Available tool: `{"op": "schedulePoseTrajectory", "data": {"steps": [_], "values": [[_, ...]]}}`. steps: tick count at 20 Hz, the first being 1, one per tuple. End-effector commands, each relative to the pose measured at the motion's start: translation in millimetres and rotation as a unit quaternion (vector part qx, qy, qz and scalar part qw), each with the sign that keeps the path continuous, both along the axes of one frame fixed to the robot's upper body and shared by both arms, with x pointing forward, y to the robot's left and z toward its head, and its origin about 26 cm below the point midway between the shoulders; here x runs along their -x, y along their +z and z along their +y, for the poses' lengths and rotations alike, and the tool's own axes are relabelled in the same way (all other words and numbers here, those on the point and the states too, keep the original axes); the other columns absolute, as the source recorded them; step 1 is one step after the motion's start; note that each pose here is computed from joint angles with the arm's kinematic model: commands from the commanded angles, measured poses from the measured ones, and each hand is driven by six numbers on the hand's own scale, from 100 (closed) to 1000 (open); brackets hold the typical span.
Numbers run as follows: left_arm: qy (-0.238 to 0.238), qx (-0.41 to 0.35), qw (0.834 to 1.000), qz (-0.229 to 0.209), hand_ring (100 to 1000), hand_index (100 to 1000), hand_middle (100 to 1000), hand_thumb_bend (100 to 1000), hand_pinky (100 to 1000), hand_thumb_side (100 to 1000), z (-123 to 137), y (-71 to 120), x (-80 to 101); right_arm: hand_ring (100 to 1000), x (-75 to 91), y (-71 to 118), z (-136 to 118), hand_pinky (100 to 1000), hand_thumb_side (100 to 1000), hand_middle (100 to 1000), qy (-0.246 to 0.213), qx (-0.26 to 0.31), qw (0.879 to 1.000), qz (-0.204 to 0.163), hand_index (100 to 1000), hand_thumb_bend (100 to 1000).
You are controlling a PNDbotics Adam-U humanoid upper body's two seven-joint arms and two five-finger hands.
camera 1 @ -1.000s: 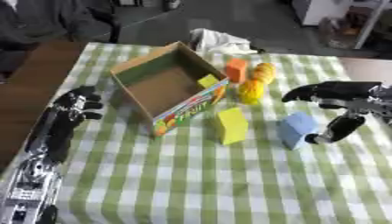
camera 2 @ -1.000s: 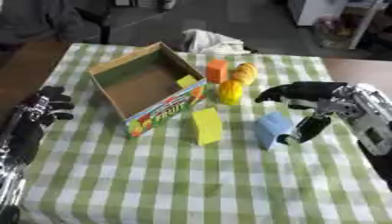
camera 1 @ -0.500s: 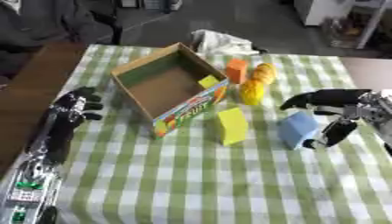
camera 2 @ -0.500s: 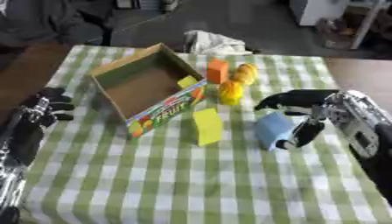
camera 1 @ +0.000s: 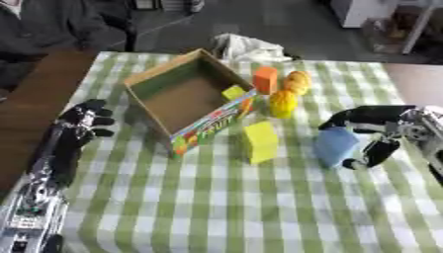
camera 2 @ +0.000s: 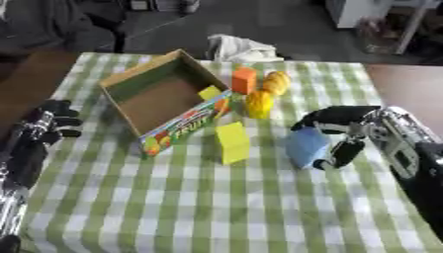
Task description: Pick up objects on the table and place them in the box.
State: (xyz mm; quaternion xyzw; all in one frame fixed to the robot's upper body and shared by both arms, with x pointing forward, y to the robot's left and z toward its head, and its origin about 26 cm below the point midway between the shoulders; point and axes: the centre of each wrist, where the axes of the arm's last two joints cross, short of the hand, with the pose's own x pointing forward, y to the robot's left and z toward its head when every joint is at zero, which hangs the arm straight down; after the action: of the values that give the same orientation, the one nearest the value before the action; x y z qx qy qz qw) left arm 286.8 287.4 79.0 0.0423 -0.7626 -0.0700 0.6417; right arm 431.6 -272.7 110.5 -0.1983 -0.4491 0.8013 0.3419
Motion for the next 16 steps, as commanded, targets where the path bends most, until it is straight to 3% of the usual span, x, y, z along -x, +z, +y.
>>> {"op": "schedulePoseTrajectory", "data": {"steps": [1, 7, 11, 16], "values": [[-0.004, -0.003, 1.0, -0.009, 686, 778, 630, 164, 647, 697, 0, 5.2, -0.6, 909, -4.1, 14.2, -5, 891, 146, 679, -0.013, -0.008, 0.999, -0.042, 793, 376], [-0.003, -0.003, 1.0, -0.008, 686, 778, 630, 165, 647, 697, 0, 4.9, -0.4, 820, -3.0, 20.5, -6, 828, 100, 436, -0.008, -0.067, 0.99, -0.124, 539, 329], [-0.002, -0.003, 1.0, -0.008, 686, 778, 630, 165, 647, 698, 0, 4.7, -0.3, 810, -1.4, 30.7, -6, 822, 100, 388, -0.006, -0.112, 0.981, -0.16, 491, 293], [-0.004, -0.002, 1.0, -0.006, 686, 778, 629, 164, 647, 699, 0, 4.2, -0.1, 815, -3.2, 64.7, 6, 822, 100, 390, 0.002, -0.162, 0.969, -0.185, 493, 288]]}}
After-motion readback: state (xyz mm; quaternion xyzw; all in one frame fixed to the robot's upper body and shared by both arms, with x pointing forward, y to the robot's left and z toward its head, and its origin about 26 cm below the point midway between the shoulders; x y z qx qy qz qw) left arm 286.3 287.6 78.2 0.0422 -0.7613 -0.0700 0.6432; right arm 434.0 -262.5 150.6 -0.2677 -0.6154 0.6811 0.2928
